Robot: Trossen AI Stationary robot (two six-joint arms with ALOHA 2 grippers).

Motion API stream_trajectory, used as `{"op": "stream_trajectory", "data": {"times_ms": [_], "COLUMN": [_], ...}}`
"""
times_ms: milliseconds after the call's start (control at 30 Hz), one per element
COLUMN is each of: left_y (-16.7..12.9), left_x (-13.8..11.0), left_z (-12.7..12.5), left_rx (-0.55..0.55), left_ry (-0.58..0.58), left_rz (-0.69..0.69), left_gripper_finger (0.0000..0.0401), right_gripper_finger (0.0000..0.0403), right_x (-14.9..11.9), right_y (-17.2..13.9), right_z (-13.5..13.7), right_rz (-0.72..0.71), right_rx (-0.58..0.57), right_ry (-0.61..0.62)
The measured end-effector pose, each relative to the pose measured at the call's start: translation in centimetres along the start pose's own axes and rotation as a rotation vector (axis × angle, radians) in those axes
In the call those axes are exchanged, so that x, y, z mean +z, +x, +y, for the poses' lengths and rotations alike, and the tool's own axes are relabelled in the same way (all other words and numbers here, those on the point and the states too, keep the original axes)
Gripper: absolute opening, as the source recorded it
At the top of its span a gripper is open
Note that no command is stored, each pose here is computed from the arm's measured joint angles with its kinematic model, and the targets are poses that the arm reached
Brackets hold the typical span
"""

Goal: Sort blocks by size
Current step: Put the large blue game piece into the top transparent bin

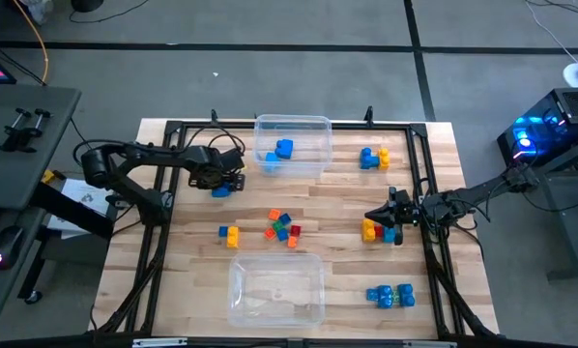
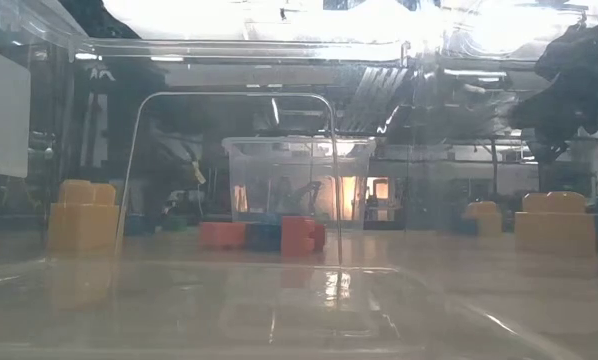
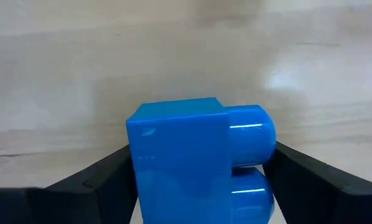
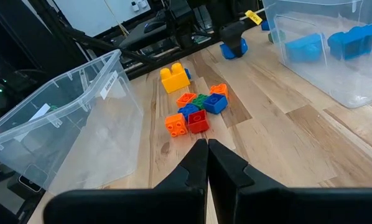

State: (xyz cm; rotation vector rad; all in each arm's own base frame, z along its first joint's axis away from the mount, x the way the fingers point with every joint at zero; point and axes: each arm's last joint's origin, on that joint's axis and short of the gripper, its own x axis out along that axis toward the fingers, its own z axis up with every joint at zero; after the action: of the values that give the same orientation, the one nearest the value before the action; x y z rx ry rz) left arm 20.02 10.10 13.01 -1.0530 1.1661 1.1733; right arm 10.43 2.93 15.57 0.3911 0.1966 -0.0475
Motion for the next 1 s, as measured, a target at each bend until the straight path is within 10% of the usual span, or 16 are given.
{"op": "stream_trajectory", "data": {"times_ms": [400, 667, 833, 1000], "left_y": [-4.9, -17.6, -21.2, -18.1], "left_x": [0.3, 2.0, 4.2, 6.9], "left_z": [1.5, 2.5, 0.1, -5.3], "left_rx": [-0.186, -0.563, -0.609, -0.551], "left_ry": [0.020, 0.051, 0.181, 0.365], "left_rz": [-0.125, -0.599, -0.747, -0.604], "left_gripper_finger": [0.0225, 0.0225, 0.0225, 0.0225], "right_gripper_finger": [0.0002, 0.0002, 0.0002, 0.0002], "right_x": [0.0, 0.0, 0.0, 0.0], "right_y": [0.0, 0.0, 0.0, 0.0], "right_z": [0.0, 0.0, 0.0, 0.0], "right_rz": [0.000, 0.001, 0.000, 0.000], "right_rx": [0.001, 0.001, 0.001, 0.000], "right_ry": [0.000, 0.000, 0.000, 0.000]}}
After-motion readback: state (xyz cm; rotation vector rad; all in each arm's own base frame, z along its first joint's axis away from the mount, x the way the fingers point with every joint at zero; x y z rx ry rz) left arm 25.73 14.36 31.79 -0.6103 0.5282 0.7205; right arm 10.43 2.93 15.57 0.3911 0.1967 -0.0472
